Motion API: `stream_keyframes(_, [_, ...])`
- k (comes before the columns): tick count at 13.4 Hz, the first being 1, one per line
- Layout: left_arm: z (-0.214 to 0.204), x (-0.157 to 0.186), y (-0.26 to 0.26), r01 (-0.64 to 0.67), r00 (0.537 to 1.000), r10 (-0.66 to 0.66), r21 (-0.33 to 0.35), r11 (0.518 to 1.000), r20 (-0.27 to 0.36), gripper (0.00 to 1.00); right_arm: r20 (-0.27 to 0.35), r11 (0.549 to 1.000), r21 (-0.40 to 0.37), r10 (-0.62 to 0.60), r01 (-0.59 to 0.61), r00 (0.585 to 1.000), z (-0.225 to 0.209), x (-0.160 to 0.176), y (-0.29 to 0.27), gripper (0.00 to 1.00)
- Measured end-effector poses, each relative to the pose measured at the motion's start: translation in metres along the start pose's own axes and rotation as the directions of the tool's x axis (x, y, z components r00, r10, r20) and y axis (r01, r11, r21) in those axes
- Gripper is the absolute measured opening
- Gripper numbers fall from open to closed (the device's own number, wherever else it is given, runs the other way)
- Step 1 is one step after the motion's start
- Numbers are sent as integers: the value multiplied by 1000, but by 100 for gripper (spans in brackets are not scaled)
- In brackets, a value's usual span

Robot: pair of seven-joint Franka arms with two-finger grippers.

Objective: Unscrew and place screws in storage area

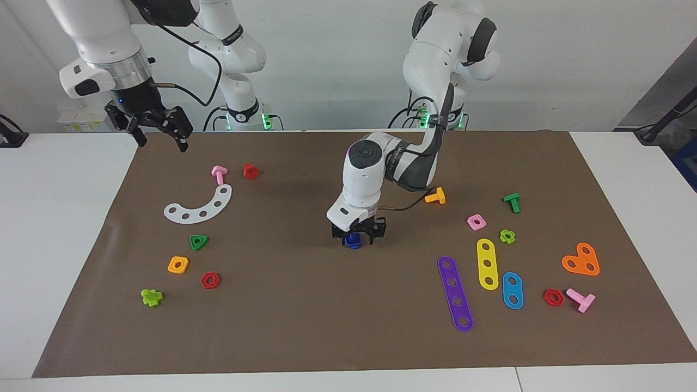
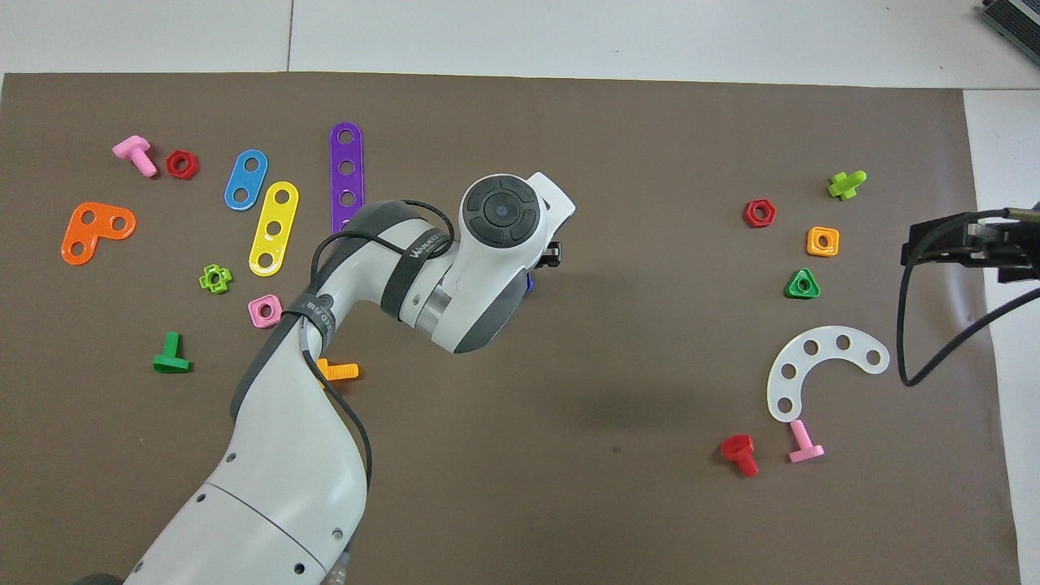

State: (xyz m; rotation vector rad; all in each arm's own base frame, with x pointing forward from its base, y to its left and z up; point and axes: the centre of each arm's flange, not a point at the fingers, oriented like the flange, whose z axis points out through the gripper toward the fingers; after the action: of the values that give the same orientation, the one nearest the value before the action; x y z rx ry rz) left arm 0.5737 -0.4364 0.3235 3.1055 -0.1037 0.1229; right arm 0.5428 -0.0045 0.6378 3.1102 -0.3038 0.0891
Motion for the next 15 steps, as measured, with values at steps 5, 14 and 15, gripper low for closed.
stream_keyframes(5, [8,-4,0,13,1000,-13,6,1000,8,80,0,1000,0,0,0,1000,0,0,0,100])
stream_keyframes(14, [12,-14,10,-3,1000,3,11,1000,16,76,0,1000,0,0,0,1000,0,0,0,100])
stream_keyframes(15, [13,-15,10,-4,1000,4,13,1000,19,76,0,1000,0,0,0,1000,0,0,0,100])
